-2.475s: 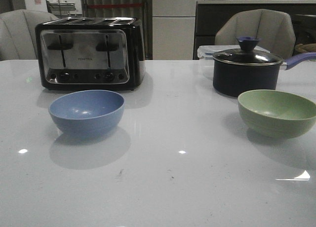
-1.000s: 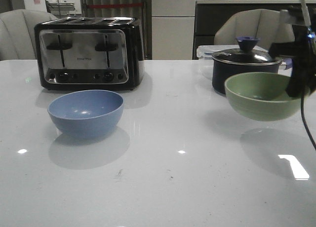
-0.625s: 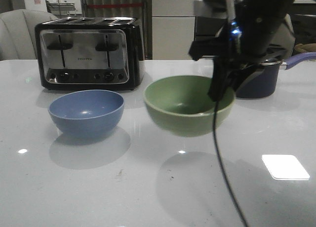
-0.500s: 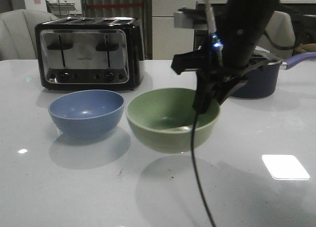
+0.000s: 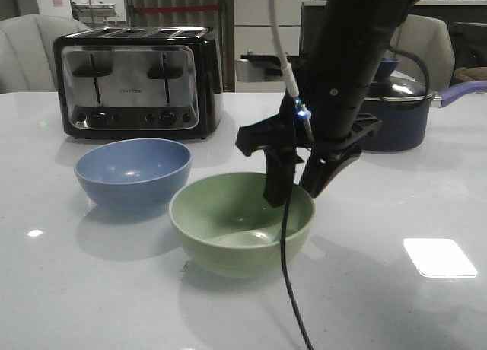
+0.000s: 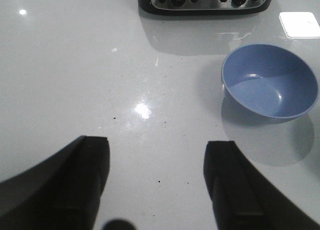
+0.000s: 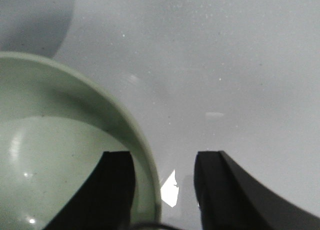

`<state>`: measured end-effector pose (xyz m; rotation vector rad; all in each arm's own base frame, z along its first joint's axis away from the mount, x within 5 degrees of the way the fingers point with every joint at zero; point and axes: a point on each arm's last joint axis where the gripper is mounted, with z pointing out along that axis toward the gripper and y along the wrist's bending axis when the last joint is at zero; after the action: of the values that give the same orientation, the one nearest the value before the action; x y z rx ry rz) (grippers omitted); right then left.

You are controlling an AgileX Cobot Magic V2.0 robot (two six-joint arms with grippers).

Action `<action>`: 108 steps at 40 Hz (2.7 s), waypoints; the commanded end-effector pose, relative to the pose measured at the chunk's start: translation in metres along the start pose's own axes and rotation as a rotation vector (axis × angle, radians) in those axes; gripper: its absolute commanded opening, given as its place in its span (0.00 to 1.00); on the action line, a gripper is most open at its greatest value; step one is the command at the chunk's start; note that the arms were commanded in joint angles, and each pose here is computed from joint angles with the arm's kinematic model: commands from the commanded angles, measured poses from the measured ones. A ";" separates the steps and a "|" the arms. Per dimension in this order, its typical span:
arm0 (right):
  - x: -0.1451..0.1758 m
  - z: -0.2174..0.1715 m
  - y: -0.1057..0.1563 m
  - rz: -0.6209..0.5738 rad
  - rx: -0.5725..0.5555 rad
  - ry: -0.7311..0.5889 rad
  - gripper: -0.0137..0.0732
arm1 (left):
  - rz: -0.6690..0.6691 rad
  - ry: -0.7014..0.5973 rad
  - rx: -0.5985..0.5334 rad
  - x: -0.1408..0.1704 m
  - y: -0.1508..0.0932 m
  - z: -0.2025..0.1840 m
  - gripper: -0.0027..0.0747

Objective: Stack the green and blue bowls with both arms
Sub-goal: 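Release the green bowl and lift the right gripper away, then move the left gripper down to the blue bowl rim, then grasp the blue bowl rim and lift it with the left gripper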

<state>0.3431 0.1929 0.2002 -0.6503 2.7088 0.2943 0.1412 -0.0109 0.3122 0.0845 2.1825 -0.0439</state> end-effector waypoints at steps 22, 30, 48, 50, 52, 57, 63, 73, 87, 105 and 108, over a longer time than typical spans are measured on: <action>0.104 -0.171 0.013 -0.184 0.063 -0.550 0.65 | -0.009 -0.117 0.008 -0.016 -0.001 -0.006 0.65; 0.156 -0.183 0.012 -0.190 0.067 -0.604 0.65 | -0.009 -0.107 0.008 -0.015 -0.001 -0.006 0.65; 0.194 -0.178 0.010 -0.193 0.061 -0.572 0.65 | 0.065 0.068 0.120 -0.018 -0.025 0.029 0.65; 0.194 -0.178 0.010 -0.193 0.061 -0.572 0.65 | 0.068 0.088 0.141 -0.023 -0.031 0.036 0.65; 0.194 -0.178 0.010 -0.193 0.061 -0.572 0.65 | 0.062 0.100 0.157 -0.028 -0.035 0.043 0.65; 0.194 -0.178 0.010 -0.193 0.061 -0.572 0.65 | 0.029 0.136 0.181 -0.045 -0.044 0.068 0.65; 0.194 -0.178 0.010 -0.193 0.061 -0.572 0.65 | 0.030 0.191 0.177 -0.060 -0.051 0.103 0.65; 0.194 -0.178 0.010 -0.193 0.061 -0.572 0.65 | 0.018 0.267 0.175 -0.076 -0.062 0.163 0.65; 0.194 -0.178 0.010 -0.193 0.061 -0.572 0.65 | -0.055 0.368 0.192 -0.071 -0.076 0.237 0.65; 0.194 -0.178 0.010 -0.193 0.061 -0.572 0.65 | -0.055 0.414 0.186 -0.061 -0.078 0.261 0.40; 0.194 -0.178 0.010 -0.193 0.061 -0.572 0.65 | -0.055 0.418 0.186 -0.061 -0.078 0.261 0.31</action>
<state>0.1228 0.0741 0.2801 -0.7036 2.1770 0.2951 0.3786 -0.1041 0.1810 0.1610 2.7129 -0.2486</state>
